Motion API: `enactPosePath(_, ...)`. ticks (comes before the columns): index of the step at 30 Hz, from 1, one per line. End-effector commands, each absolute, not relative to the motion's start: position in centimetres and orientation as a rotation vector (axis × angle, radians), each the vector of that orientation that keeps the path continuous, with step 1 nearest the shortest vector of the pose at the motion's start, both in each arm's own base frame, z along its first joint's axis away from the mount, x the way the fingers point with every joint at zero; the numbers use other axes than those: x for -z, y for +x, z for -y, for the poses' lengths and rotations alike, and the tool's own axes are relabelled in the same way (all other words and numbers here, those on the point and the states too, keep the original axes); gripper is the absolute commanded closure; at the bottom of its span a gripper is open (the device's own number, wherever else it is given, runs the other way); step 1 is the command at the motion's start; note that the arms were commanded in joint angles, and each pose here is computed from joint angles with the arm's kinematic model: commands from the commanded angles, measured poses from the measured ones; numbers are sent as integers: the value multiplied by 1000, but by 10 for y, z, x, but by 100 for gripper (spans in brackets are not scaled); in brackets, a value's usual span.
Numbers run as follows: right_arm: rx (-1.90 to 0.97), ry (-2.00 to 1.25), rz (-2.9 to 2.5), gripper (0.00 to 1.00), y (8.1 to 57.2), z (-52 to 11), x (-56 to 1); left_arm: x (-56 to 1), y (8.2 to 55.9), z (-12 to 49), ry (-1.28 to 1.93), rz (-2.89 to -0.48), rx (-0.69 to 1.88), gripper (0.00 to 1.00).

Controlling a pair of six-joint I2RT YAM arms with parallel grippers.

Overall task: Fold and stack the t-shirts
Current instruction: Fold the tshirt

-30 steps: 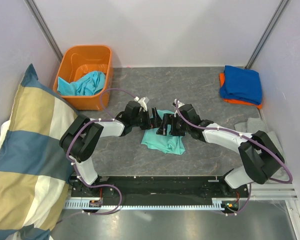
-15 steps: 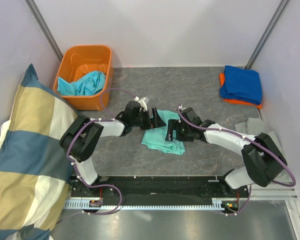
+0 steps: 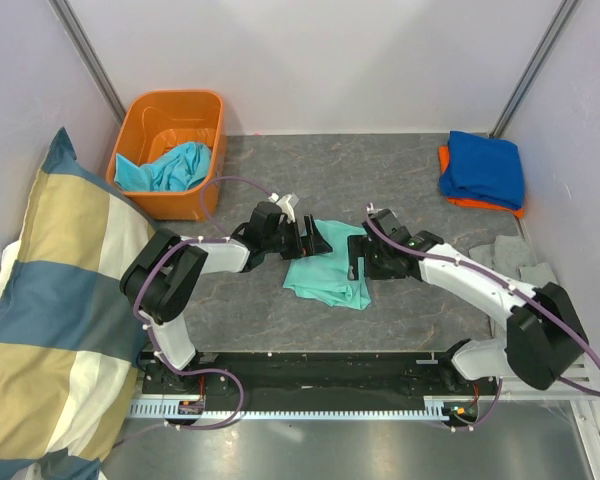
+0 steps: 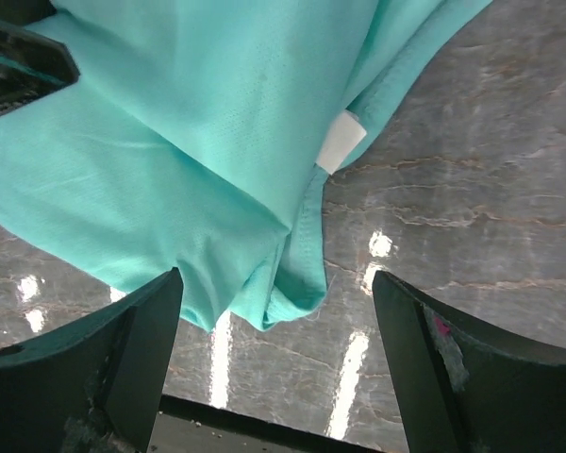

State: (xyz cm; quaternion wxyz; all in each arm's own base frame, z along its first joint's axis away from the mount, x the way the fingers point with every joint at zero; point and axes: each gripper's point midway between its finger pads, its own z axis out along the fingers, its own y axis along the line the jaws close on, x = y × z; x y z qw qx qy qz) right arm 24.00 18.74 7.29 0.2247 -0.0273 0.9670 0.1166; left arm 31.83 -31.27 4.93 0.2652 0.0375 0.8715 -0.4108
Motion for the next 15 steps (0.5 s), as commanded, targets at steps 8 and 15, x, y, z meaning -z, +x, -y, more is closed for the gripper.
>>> enactPosePath(8, -689, -218, -2445, 7, 250, -234, -128, 1, 292, 290, 24, -2565, 980, 0)
enactPosePath(15, -852, -291, -2440, 7, 239, -255, -113, 4, 291, 290, 18, -2574, 976, 0)
